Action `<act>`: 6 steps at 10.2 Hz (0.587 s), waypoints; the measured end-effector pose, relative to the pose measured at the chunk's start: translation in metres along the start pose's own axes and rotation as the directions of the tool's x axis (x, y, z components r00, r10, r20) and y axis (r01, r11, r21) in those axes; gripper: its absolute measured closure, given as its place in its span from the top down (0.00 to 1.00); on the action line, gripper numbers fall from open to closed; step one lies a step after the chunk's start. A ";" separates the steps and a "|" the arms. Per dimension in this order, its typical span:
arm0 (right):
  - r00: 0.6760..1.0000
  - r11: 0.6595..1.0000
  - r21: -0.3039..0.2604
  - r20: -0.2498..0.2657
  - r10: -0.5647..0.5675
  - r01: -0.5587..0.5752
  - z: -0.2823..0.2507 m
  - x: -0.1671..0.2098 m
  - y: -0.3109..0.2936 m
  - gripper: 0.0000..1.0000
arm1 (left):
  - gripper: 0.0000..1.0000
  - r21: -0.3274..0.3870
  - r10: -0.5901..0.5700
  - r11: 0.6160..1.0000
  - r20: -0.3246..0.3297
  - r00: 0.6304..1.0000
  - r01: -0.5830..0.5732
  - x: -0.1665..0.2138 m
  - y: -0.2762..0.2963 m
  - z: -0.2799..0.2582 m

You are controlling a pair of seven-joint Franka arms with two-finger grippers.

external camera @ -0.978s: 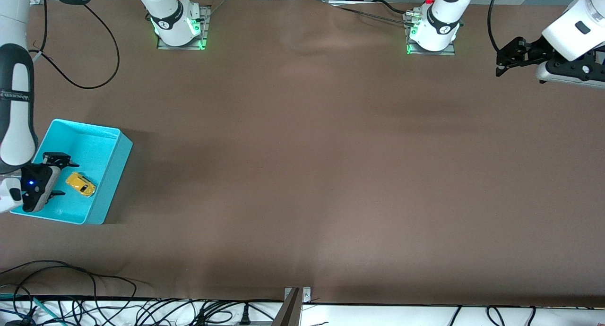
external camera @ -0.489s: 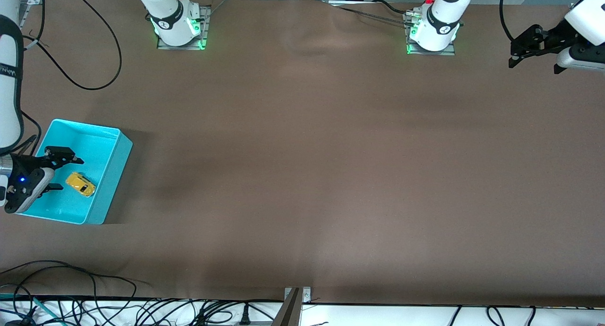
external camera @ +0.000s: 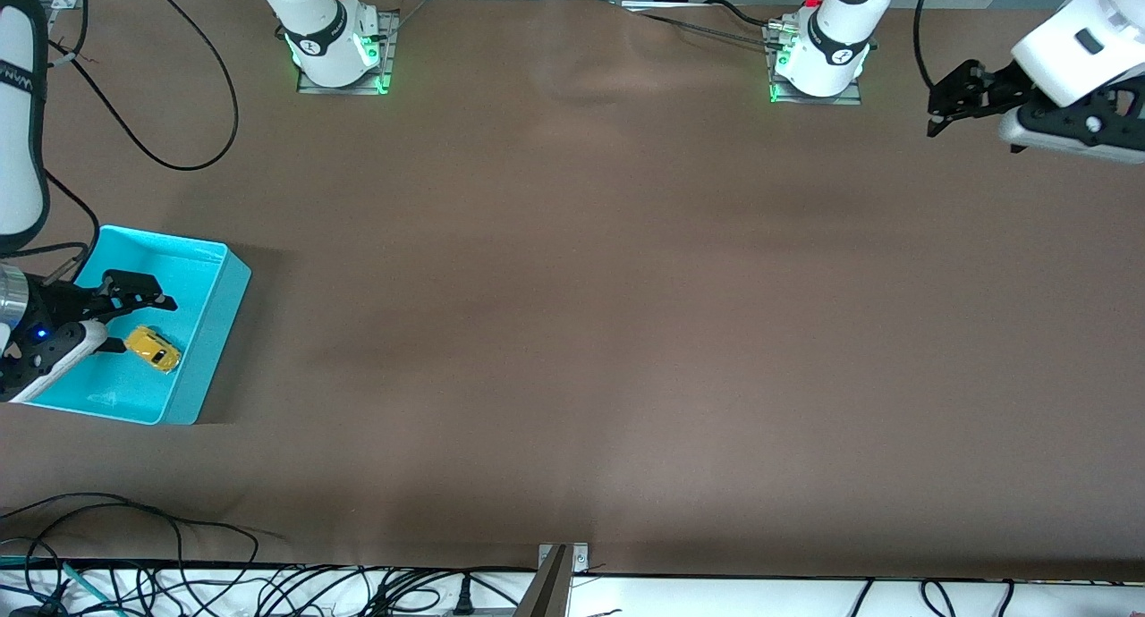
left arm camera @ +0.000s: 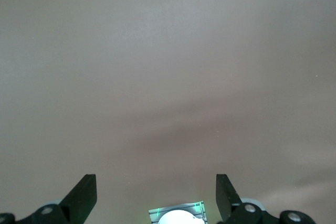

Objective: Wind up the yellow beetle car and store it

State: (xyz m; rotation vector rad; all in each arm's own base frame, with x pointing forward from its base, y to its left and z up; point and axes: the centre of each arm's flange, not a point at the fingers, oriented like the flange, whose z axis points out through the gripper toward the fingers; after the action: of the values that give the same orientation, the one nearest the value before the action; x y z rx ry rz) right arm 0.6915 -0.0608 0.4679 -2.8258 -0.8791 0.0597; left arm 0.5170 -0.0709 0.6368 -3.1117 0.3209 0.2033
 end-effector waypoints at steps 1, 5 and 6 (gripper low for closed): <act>0.998 0.998 -0.012 -0.012 0.057 -0.057 -0.017 0.003 -0.016 1.00 | 1.00 -0.002 -0.003 1.000 0.009 1.000 0.003 0.003 -0.002 0.005; 0.949 0.948 -0.044 -0.014 0.314 -0.314 -0.044 -0.009 -0.070 1.00 | 1.00 -0.005 -0.033 0.999 0.021 0.999 0.033 0.000 -0.009 0.002; 0.929 0.926 -0.075 -0.014 0.369 -0.369 -0.047 -0.014 -0.088 1.00 | 1.00 -0.004 -0.050 0.999 0.023 0.998 0.050 0.000 -0.009 0.001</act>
State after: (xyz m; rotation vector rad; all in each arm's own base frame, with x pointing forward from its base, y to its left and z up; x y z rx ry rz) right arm 0.6347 -0.0050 0.5301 -3.0230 -0.3424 0.0785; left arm 0.5184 -0.0623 0.6356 -3.1156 0.2423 0.2387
